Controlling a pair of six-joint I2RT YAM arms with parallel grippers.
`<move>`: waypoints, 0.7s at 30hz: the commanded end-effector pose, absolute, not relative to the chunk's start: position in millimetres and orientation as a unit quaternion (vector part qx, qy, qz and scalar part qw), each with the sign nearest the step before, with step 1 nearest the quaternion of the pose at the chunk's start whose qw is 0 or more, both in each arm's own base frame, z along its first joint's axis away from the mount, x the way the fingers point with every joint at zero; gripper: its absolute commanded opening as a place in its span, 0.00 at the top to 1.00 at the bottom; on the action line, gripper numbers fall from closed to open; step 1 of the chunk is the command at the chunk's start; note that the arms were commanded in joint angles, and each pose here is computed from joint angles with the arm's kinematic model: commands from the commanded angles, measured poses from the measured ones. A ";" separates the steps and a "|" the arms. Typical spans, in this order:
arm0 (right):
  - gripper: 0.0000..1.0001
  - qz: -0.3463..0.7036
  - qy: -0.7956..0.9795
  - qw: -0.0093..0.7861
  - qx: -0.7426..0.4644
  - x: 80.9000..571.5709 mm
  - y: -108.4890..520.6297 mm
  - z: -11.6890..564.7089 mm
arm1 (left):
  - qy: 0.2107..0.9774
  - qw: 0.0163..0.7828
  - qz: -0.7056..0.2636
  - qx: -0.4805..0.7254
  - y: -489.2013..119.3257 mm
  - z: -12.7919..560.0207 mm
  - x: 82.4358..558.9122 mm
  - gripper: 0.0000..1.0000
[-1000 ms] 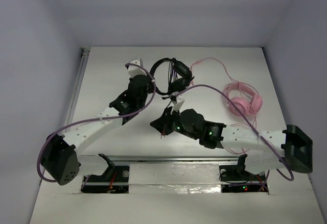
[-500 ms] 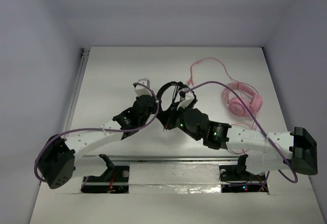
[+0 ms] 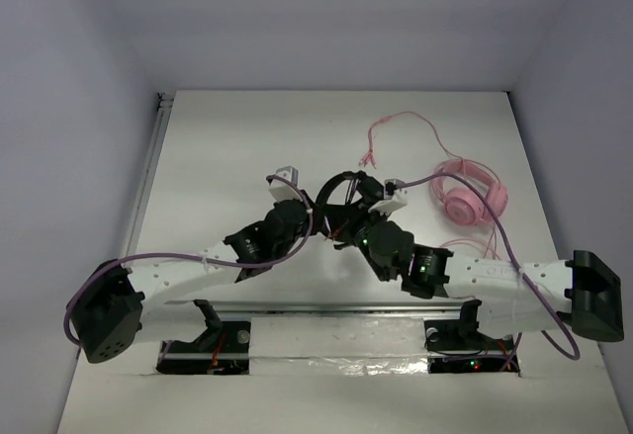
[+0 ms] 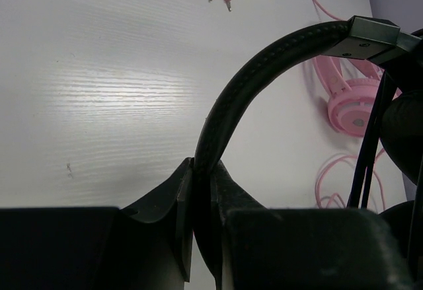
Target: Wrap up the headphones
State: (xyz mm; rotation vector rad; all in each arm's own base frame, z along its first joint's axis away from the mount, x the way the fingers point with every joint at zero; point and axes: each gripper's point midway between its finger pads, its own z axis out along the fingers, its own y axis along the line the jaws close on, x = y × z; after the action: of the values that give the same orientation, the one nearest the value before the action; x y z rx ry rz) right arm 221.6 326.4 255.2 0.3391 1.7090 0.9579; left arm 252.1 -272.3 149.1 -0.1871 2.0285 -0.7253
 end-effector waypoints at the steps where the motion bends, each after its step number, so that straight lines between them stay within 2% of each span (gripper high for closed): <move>1: 1.00 0.429 0.637 0.580 0.274 241.9 295.9 306.4 | 0.832 0.464 -0.297 -0.065 -280.0 145.0 240.8 1.00; 7: 1.00 0.365 0.637 0.597 0.324 260.8 290.0 285.2 | 0.846 0.470 -0.246 -0.054 -288.5 145.7 241.4 1.00; 14: 1.00 0.265 0.642 0.611 0.380 289.1 257.0 231.7 | 0.849 0.481 -0.217 -0.037 -302.2 154.4 246.8 1.00; 21: 1.00 0.268 0.620 0.598 0.432 312.2 223.2 226.8 | 0.842 0.481 -0.241 -0.031 -315.9 156.8 245.6 1.00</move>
State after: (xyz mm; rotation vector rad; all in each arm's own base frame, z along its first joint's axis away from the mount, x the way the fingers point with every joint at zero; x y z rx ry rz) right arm 292.4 261.9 204.4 0.8565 1.5961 0.6649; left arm 260.4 -292.1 136.6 -0.1672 2.0623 -0.4791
